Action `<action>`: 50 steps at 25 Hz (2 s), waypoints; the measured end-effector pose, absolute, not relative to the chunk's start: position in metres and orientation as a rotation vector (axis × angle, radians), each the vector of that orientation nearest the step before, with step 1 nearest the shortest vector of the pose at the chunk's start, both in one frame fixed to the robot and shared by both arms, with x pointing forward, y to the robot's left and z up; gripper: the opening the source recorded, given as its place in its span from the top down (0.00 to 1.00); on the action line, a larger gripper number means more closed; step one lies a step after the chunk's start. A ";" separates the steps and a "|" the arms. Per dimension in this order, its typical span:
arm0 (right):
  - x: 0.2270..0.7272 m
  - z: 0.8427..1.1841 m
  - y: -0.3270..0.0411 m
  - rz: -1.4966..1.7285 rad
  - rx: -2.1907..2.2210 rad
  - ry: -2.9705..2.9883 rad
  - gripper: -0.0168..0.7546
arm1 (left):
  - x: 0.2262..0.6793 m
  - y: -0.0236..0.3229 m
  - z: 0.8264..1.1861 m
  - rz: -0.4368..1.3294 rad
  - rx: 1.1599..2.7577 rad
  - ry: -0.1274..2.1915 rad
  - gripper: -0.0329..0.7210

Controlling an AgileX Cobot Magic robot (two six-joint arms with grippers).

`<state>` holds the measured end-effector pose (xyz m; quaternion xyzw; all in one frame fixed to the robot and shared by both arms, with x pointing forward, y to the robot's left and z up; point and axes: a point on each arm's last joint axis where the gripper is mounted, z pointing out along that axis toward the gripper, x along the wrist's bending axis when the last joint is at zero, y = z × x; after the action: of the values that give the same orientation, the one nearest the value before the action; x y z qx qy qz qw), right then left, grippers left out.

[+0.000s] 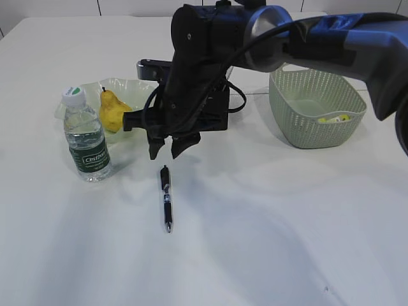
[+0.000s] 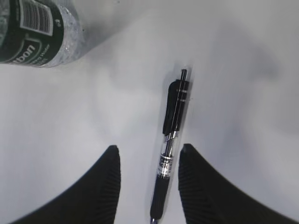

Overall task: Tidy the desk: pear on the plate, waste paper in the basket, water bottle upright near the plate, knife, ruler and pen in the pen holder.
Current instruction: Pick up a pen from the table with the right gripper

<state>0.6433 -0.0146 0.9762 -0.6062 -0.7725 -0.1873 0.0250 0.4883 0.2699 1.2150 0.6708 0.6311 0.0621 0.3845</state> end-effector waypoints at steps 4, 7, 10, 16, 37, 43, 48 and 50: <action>0.645 0.968 -0.013 -0.569 -1.876 -2.389 0.54 | 0.488 0.270 1.215 0.158 1.709 1.608 0.34; 0.644 0.960 -0.010 -0.544 -1.872 -2.391 0.54 | 0.488 0.270 1.215 0.158 1.709 1.608 0.34; 0.645 0.959 -0.010 -0.542 -1.872 -2.391 0.54 | 0.488 0.270 1.215 0.158 1.709 1.608 0.34; 0.642 0.958 -0.007 -0.529 -1.861 -2.459 0.54 | 0.488 0.270 1.215 0.158 1.709 1.608 0.34; 0.652 0.932 0.000 -0.302 -1.891 -2.522 0.54 | 0.488 0.270 1.215 0.158 1.709 1.608 0.34; 0.651 0.931 0.003 -0.306 -1.886 -2.497 0.54 | 0.488 0.270 1.215 0.158 1.709 1.608 0.34; 0.647 0.932 0.010 -0.338 -1.867 -2.499 0.54 | 0.488 0.270 1.215 0.158 1.709 1.608 0.34; 0.646 0.932 0.012 -0.343 -1.862 -2.500 0.54 | 0.488 0.270 1.215 0.158 1.709 1.608 0.34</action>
<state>0.6459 0.0120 0.9319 -0.5938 -0.7972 -0.1093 0.0030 0.4883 0.2699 1.2150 0.6708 0.6311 0.0621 0.3845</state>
